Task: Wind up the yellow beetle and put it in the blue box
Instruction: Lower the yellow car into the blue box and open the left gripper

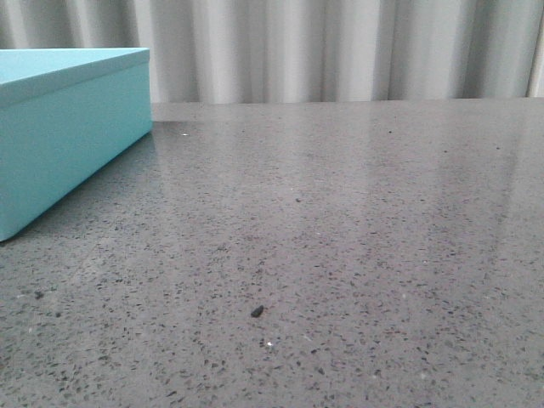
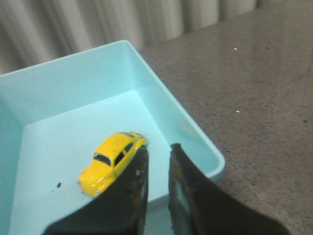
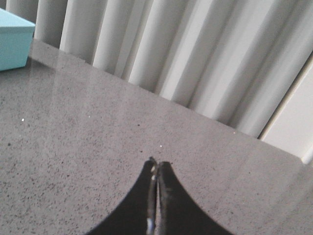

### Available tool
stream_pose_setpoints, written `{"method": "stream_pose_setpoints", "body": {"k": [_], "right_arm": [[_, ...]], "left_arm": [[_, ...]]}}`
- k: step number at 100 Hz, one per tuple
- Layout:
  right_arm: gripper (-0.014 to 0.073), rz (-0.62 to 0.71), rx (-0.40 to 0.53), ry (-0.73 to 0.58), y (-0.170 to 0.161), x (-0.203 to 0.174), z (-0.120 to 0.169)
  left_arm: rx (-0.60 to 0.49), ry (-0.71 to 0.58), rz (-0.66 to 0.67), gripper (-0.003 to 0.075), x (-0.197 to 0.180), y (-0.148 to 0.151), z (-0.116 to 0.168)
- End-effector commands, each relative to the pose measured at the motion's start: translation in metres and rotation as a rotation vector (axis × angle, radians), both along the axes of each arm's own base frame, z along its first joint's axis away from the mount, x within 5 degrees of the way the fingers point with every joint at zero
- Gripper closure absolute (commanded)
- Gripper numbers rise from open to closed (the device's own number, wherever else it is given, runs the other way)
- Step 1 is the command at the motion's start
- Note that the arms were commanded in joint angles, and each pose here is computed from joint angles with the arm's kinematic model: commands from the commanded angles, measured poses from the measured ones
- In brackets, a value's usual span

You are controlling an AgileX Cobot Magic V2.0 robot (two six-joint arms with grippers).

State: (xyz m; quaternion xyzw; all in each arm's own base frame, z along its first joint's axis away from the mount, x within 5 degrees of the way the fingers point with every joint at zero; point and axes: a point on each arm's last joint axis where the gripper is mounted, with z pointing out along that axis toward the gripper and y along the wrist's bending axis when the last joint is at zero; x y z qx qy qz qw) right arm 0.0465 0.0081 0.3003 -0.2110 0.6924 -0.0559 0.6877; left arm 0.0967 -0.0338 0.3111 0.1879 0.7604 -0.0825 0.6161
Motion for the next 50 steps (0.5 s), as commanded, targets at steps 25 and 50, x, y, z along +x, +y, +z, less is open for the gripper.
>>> {"method": "stream_pose_setpoints", "body": {"k": [25,50], "right_arm": [[0.0649,0.024,0.032,-0.189,0.002,0.0,0.018],[0.0649,0.024,0.031,-0.183,0.002,0.0,0.017]], "left_arm": [[-0.094,-0.296,0.222,0.0741,-0.027,0.022,-0.021],[-0.092,-0.288,0.221,0.0741,-0.027,0.022,-0.024]]}}
